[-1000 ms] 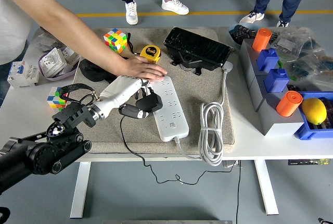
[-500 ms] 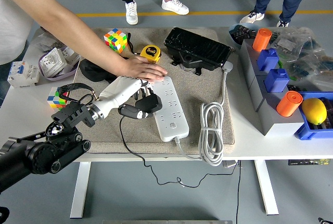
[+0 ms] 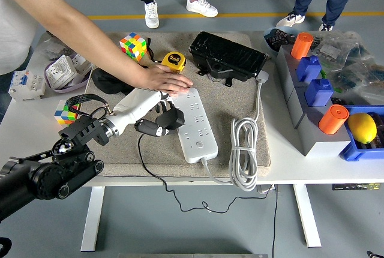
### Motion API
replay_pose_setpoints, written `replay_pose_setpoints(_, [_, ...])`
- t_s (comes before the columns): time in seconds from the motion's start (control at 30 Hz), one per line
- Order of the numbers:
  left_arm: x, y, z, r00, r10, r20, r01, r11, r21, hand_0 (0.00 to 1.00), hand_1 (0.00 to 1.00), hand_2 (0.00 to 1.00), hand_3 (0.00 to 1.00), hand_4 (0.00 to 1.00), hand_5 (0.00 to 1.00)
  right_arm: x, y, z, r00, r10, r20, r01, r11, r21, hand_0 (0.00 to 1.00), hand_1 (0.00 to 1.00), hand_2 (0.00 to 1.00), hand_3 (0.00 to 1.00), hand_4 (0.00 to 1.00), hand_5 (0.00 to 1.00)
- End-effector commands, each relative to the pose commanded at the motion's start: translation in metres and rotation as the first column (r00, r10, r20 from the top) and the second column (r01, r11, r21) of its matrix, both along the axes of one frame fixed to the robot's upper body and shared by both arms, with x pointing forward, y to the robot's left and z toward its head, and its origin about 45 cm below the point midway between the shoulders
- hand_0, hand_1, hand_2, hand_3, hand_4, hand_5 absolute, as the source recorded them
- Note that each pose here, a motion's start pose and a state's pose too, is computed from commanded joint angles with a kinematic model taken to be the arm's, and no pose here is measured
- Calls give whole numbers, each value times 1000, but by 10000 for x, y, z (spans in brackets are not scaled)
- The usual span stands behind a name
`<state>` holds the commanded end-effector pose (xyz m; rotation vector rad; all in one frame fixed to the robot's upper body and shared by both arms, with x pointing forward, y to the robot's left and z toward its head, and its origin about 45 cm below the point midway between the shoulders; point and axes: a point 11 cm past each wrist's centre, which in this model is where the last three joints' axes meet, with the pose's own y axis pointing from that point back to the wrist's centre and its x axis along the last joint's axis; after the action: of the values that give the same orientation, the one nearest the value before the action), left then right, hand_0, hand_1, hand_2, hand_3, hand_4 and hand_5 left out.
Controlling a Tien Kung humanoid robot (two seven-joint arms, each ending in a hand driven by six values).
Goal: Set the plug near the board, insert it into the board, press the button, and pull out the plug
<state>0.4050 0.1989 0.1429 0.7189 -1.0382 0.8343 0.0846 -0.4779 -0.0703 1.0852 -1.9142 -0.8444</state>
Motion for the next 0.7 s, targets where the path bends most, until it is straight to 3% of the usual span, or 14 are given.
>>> replay_pose_setpoints(0.33, [-1, -6, -11, 1000, 0, -21, 1, 1000, 17, 418, 529, 572, 598, 856, 46, 1, 2, 0, 1000, 0, 1, 0, 1000, 1, 599, 591, 547, 545, 778, 293])
replay_pose_setpoints(0.37, [0, -8, -7, 1000, 0, -20, 0, 1000, 16, 401, 532, 574, 606, 933, 121, 0, 2, 0, 1000, 0, 1, 0, 1000, 0, 597, 591, 547, 546, 777, 293])
replay_pose_setpoints(0.53, [15, 2, 35, 1000, 9, -20, -9, 1000, -4, 401, 532, 574, 606, 933, 121, 4, 0, 1, 1000, 1, 2, -1, 1000, 0, 597, 591, 547, 546, 777, 293])
replay_pose_setpoints(0.57, [18, 3, 38, 1000, 11, -23, -11, 1000, -6, 408, 565, 586, 692, 998, 325, 6, 1, 1, 1000, 1, 3, -1, 1000, 0, 601, 591, 547, 546, 777, 292])
replay_pose_setpoints(0.7, [15, 3, 32, 999, 10, -41, -10, 1000, -1, 408, 565, 586, 692, 998, 325, 11, 2, 2, 1000, 1, 4, -1, 1000, 1, 601, 591, 547, 546, 777, 292])
